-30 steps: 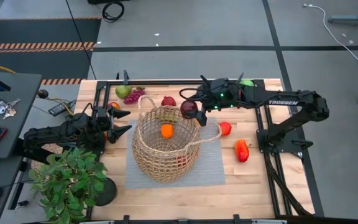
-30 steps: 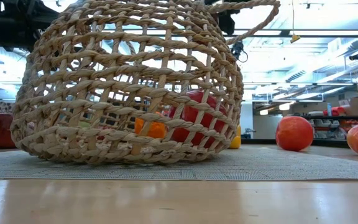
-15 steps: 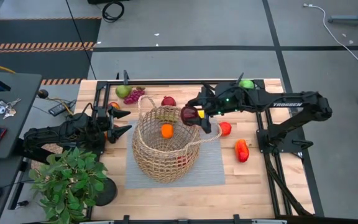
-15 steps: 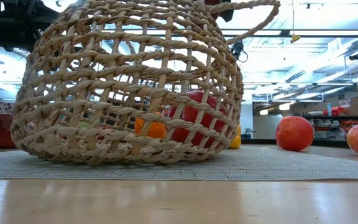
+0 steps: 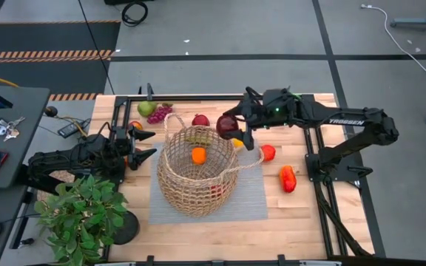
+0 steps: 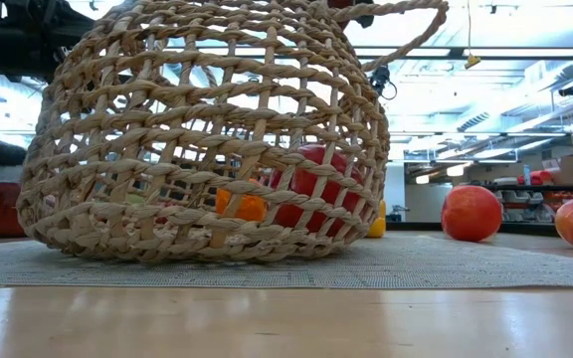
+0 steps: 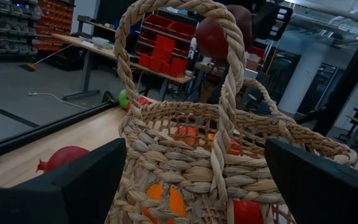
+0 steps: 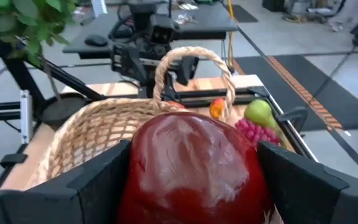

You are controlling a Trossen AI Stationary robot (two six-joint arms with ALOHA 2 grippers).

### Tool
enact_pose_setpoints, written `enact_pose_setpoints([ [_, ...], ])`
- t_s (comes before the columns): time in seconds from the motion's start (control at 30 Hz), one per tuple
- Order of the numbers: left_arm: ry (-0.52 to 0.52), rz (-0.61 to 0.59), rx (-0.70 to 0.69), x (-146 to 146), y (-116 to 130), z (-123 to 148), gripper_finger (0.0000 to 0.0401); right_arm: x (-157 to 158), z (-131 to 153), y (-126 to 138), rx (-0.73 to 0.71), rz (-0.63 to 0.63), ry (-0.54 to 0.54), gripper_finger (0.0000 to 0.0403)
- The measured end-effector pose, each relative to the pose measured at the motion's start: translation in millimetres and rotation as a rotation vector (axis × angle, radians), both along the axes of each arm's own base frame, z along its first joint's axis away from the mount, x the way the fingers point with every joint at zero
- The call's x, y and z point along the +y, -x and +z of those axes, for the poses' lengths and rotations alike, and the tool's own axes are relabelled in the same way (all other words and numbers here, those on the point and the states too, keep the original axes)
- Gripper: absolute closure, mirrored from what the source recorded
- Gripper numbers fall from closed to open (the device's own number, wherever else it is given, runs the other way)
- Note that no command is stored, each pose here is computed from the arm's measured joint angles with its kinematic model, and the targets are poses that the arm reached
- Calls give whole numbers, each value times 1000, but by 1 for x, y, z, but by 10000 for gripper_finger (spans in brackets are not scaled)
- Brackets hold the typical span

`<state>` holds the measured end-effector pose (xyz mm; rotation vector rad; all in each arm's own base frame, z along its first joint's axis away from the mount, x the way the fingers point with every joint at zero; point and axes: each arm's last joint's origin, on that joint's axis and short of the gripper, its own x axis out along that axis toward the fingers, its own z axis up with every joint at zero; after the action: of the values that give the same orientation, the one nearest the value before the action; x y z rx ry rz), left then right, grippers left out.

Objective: Build produce basket
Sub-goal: Put the red apple into the brown woven basket

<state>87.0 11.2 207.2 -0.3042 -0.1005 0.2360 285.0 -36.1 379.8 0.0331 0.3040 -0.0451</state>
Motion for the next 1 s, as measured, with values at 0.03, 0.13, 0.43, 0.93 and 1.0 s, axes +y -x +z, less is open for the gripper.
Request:
enact_pose_setpoints([
  [0.03, 0, 0, 0, 0, 0, 0, 12, -1, 1, 1, -6, 9, -2, 60],
  [0.13, 0, 0, -1, 0, 0, 0, 12, -2, 3, 3, -11, 34, 2, 60],
  [0.43, 0, 0, 0, 0, 0, 0, 12, -1, 4, 4, -18, 66, 25, 60],
  [0.93, 0, 0, 0, 0, 0, 0, 12, 14, -3, -12, -29, 135, 52, 60],
  [1.0, 0, 0, 0, 0, 0, 0, 12, 14, -9, -19, -20, 138, 51, 60],
])
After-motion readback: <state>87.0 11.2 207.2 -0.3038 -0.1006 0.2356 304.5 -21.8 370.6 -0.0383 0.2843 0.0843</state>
